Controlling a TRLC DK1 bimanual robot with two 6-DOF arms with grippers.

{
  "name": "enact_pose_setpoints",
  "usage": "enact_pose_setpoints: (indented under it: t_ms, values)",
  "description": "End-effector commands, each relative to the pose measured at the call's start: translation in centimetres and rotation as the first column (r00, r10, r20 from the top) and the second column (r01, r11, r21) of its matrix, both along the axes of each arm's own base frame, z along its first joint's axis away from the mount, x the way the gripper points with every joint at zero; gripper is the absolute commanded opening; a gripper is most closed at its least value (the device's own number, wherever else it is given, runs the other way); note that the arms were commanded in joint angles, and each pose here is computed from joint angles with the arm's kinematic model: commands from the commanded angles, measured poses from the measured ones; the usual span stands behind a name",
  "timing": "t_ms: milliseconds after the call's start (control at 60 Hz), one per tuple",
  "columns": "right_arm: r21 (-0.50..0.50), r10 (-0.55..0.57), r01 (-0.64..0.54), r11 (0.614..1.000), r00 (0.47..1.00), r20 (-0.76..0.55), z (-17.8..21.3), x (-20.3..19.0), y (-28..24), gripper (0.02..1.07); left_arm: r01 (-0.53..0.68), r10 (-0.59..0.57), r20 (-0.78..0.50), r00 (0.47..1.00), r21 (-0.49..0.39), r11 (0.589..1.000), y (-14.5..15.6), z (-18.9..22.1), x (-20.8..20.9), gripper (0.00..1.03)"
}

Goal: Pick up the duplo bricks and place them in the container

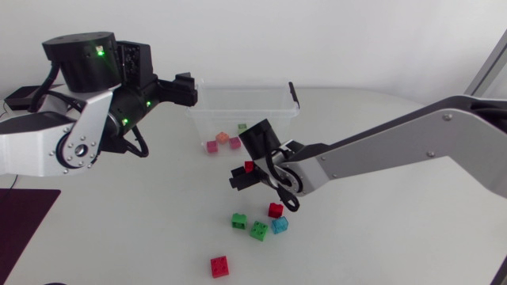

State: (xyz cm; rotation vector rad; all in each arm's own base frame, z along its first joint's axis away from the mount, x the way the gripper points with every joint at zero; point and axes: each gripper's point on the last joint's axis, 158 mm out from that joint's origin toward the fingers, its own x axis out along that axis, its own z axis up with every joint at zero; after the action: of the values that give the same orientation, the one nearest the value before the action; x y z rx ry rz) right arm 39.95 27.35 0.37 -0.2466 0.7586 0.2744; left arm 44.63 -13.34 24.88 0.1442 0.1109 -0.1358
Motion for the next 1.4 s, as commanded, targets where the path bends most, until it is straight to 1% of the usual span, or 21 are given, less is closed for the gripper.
enact_pose_setpoints:
  t_ms: [0, 17, 50, 67, 100, 217, 317, 400, 433, 467, 533, 750, 800, 817, 867, 883, 900, 967, 1167, 1300, 1383]
  values:
    - [0.004, -0.057, 0.057, 0.998, 0.997, -0.043, -0.8, -0.3, 0.4, 1.02, -0.013, 0.013, 0.007, 1.000, -0.030, 0.999, 0.7, 0.4, -0.8, 0.98]
    - [0.003, -0.057, 0.057, 0.998, 0.997, -0.044, -0.8, -0.3, 0.4, 1.02, -0.013, 0.013, 0.006, 1.000, -0.030, 0.999, 0.7, 0.3, -0.8, 0.98]
    - [0.072, -0.043, 0.049, 0.996, 0.995, -0.090, -1.1, -0.5, 1.9, 1.02, -0.015, 0.015, 0.002, 1.000, -0.028, 1.000, 0.9, 0.2, -1.1, 0.98]
    - [0.077, -0.040, 0.049, 0.996, 0.993, -0.114, -1.5, -0.7, 2.2, 1.02, -0.015, 0.015, -0.003, 1.000, -0.026, 1.000, 0.9, 0.0, -1.1, 0.98]
    - [0.058, -0.068, 0.079, 0.995, 0.983, -0.171, -2.2, -1.0, 2.2, 1.02, -0.015, 0.015, -0.007, 1.000, -0.023, 1.000, 1.0, -0.2, -1.3, 0.98]
    - [0.046, -0.135, 0.151, 0.987, 0.957, -0.257, -2.9, -1.2, 2.6, 1.02, -0.016, 0.016, -0.009, 1.000, -0.022, 1.000, 1.2, -0.4, -1.8, 0.98]
    - [0.047, -0.142, 0.160, 0.986, 0.955, -0.260, -3.1, -0.7, 2.9, 1.02, -0.024, 0.024, -0.005, 1.000, -0.023, 0.999, 1.7, -0.2, -2.0, 0.98]
    - [0.044, -0.189, 0.209, 0.977, 0.940, -0.283, -3.1, 0.1, 2.7, 1.01, -0.036, 0.036, -0.002, 0.999, -0.023, 0.999, 2.4, 0.0, -2.2, 0.98]
    - [0.039, -0.198, 0.218, 0.975, 0.937, -0.289, -3.2, 0.2, 2.6, 1.00, -0.037, 0.037, -0.001, 0.999, -0.024, 0.999, 2.4, 0.0, -2.3, 0.98]
    - [0.040, -0.216, 0.237, 0.971, 0.933, -0.288, -3.2, 0.7, 2.3, 0.96, -0.044, 0.044, 0.002, 0.999, -0.025, 0.999, 2.8, 0.2, -2.4, 0.98]
    - [0.050, -0.233, 0.258, 0.965, 0.929, -0.289, -3.1, 1.3, 2.1, 0.93, -0.050, 0.050, 0.005, 0.999, -0.026, 0.998, 3.1, 0.5, -2.5, 0.98]
    - [0.012, -0.281, 0.301, 0.954, 0.903, -0.325, -3.5, 1.5, 0.9, 0.92, -0.058, 0.059, 0.011, 0.998, -0.027, 0.998, 3.7, 1.2, -2.9, 0.98]
    - [0.013, -0.277, 0.297, 0.955, 0.904, -0.324, -3.4, 1.6, 0.9, 0.85, -0.058, 0.059, 0.012, 0.998, -0.028, 0.998, 3.8, 1.3, -2.9, 0.98]
    - [0.016, -0.280, 0.301, 0.953, 0.904, -0.324, -3.4, 1.8, 0.7, 0.78, -0.060, 0.060, 0.012, 0.998, -0.028, 0.998, 3.8, 1.3, -3.0, 0.98]
    - [0.024, -0.277, 0.300, 0.954, 0.905, -0.324, -3.3, 2.2, 0.6, 0.68, -0.060, 0.060, 0.013, 0.998, -0.029, 0.998, 3.9, 1.5, -3.0, 0.98]
    - [0.032, -0.272, 0.298, 0.954, 0.906, -0.324, -3.4, 2.4, 0.5, 0.62, -0.060, 0.060, 0.012, 0.998, -0.028, 0.998, 3.9, 1.4, -3.1, 0.98]
    - [0.039, -0.266, 0.294, 0.955, 0.909, -0.322, -3.5, 2.5, 0.5, 0.60, -0.061, 0.062, 0.013, 0.998, -0.029, 0.998, 4.0, 1.5, -3.1, 0.98]
    - [0.044, -0.257, 0.285, 0.957, 0.912, -0.319, -3.4, 2.7, 0.6, 0.58, -0.063, 0.063, 0.015, 0.998, -0.028, 0.998, 4.1, 1.6, -3.2, 0.98]
    - [0.057, -0.232, 0.268, 0.962, 0.909, -0.345, -3.5, 2.8, 0.8, 0.58, -0.072, 0.072, 0.016, 0.997, -0.027, 0.997, 4.6, 1.9, -3.6, 0.98]
    - [0.044, -0.200, 0.234, 0.971, 0.902, -0.383, -4.2, 2.3, 1.1, 0.42, -0.073, 0.074, 0.011, 0.997, -0.024, 0.997, 4.9, 1.8, -4.0, 0.98]
    - [0.052, -0.181, 0.219, 0.974, 0.901, -0.393, -4.3, 2.1, 1.3, 0.42, -0.070, 0.070, -0.002, 0.998, -0.016, 0.997, 5.0, 1.7, -4.5, 0.98]
